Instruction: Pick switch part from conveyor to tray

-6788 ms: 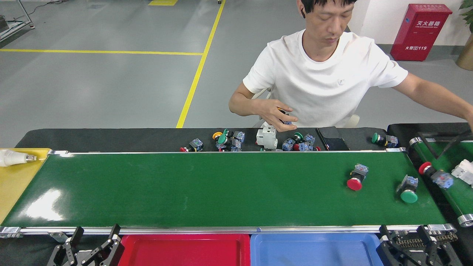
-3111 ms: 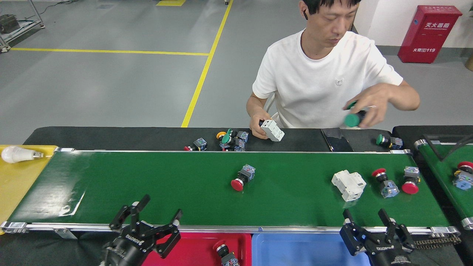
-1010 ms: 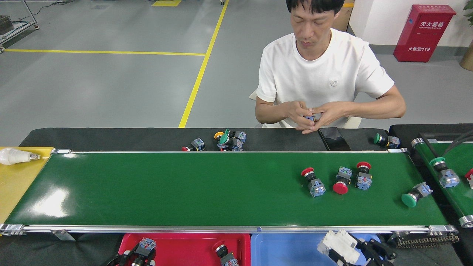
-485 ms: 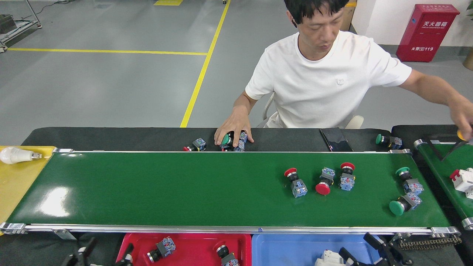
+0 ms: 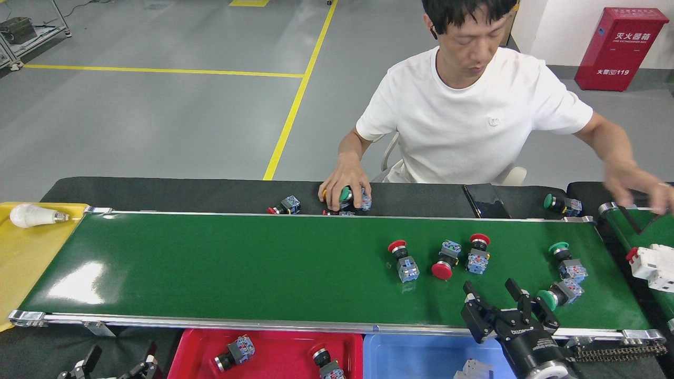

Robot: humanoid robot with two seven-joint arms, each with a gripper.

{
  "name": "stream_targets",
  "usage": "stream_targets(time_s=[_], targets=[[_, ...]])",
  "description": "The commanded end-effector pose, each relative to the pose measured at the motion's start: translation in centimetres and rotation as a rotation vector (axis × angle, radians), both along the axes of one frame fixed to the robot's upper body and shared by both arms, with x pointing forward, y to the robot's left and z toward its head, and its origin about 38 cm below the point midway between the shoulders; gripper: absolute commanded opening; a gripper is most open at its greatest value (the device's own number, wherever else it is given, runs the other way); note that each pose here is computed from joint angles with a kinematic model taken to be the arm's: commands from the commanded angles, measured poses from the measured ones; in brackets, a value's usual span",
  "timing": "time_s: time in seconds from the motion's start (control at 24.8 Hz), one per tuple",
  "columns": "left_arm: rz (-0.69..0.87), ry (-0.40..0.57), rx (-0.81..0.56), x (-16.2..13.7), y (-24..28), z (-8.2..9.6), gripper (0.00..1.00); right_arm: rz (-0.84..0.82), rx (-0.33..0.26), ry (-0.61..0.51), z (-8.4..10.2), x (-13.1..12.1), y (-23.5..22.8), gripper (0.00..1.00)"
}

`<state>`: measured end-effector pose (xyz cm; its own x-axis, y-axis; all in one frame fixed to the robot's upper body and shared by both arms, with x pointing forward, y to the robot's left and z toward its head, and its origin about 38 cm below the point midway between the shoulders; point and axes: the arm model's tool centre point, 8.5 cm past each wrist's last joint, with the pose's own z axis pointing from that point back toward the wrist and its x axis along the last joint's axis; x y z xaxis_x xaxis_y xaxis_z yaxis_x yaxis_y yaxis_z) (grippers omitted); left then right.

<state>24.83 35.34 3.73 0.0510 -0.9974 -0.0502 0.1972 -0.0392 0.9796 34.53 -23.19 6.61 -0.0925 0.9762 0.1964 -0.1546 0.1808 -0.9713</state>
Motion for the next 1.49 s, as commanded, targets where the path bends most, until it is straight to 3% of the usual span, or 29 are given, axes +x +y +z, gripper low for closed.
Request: stream_targets(time_s=[0.0, 0.16, 0.32, 0.57, 0.77, 0.89, 1.05, 1.21, 1.45], targets=[[0.001, -0.019, 0.004, 0.2, 0.0, 0.5, 1.00, -0.046, 0.003, -0.020, 0.6, 0.9, 0.9, 0.92], [-0.004, -0.022, 0.006, 0.3, -0.1, 0.7, 1.00, -0.055, -0.010, 0.029, -0.1, 2.2, 2.8, 0.92], [-0.036, -0.030, 0.024, 0.9, -0.8, 1.0, 1.00, -0.050, -0.060, 0.058, -0.7, 4.1, 3.1, 0.92], [-0.282, -0.114, 0.075, 7.0, -9.6, 3.4, 1.00, -0.034, -0.111, 0.107, -1.7, 7.5, 5.6, 0.92], [-0.458, -0.088, 0.077, 10.6, -16.6, 3.5, 1.00, -0.007, -0.143, 0.124, -1.2, 10.6, 8.1, 0.91], [-0.492, -0.042, 0.109, 13.3, -19.6, 2.4, 1.00, 0.025, -0.165, 0.151, -1.6, 11.9, 9.1, 0.76], [-0.502, -0.020, 0.108, 16.3, -22.1, 2.2, 1.00, 0.088, -0.183, 0.147, -1.7, 11.8, 10.2, 0.24], [-0.502, 0.002, 0.113, 17.1, -22.2, 1.7, 1.00, 0.188, -0.165, 0.107, -0.5, 11.7, 11.6, 0.14], [-0.495, 0.033, 0.134, 18.3, -23.3, 0.9, 1.00, 0.373, -0.061, 0.016, 2.4, 8.6, 11.9, 0.12]])
